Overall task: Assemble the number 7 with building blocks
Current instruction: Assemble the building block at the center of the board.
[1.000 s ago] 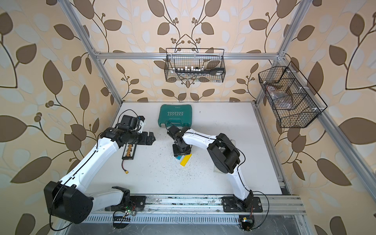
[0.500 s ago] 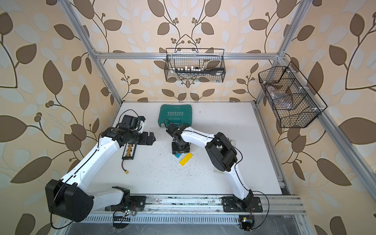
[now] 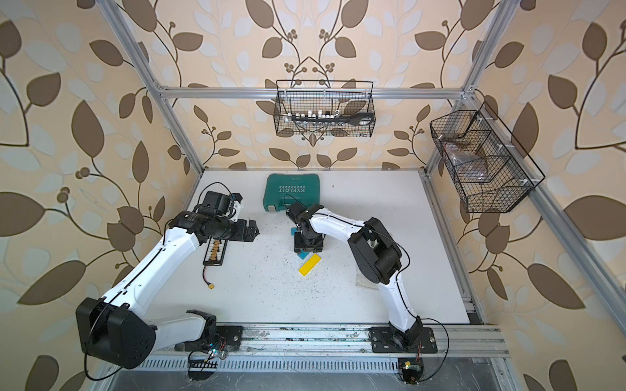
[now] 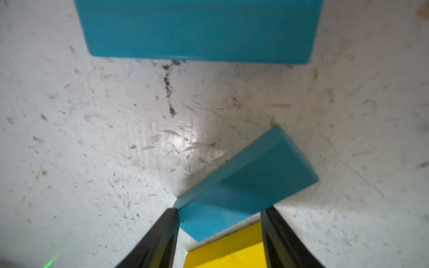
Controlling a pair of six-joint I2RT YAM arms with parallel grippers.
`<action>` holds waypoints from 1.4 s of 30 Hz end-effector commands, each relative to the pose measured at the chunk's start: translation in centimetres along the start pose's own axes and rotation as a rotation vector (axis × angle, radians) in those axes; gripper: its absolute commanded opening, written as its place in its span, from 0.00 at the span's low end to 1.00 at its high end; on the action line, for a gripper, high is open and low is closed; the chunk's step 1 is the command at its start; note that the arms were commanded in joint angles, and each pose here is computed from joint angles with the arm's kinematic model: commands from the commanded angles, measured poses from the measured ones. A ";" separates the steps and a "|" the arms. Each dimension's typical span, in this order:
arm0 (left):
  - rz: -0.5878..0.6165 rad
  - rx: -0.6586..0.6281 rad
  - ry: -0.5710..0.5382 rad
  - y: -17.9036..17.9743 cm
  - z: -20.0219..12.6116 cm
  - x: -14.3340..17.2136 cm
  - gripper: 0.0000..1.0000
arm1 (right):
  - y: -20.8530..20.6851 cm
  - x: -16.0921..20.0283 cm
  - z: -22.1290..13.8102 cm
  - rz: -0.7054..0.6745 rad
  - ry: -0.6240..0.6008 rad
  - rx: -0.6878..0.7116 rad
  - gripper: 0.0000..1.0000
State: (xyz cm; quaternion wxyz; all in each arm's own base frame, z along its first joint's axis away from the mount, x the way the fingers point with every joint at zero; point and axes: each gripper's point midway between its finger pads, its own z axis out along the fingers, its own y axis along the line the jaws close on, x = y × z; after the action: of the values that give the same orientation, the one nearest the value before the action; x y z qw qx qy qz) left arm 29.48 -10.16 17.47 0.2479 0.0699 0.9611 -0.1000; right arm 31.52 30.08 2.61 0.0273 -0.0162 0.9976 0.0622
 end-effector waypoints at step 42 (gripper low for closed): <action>0.033 0.000 0.017 -0.1 1.4 -0.5 0.99 | -3.1 -2.5 1.6 0.194 0.041 0.065 0.34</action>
State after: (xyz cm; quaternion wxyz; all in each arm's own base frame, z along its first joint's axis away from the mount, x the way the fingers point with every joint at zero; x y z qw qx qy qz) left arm 30.13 -10.35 15.85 0.2268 0.0734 0.9665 -0.0947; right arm 33.44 28.41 1.76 0.0023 0.0658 0.9966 0.0497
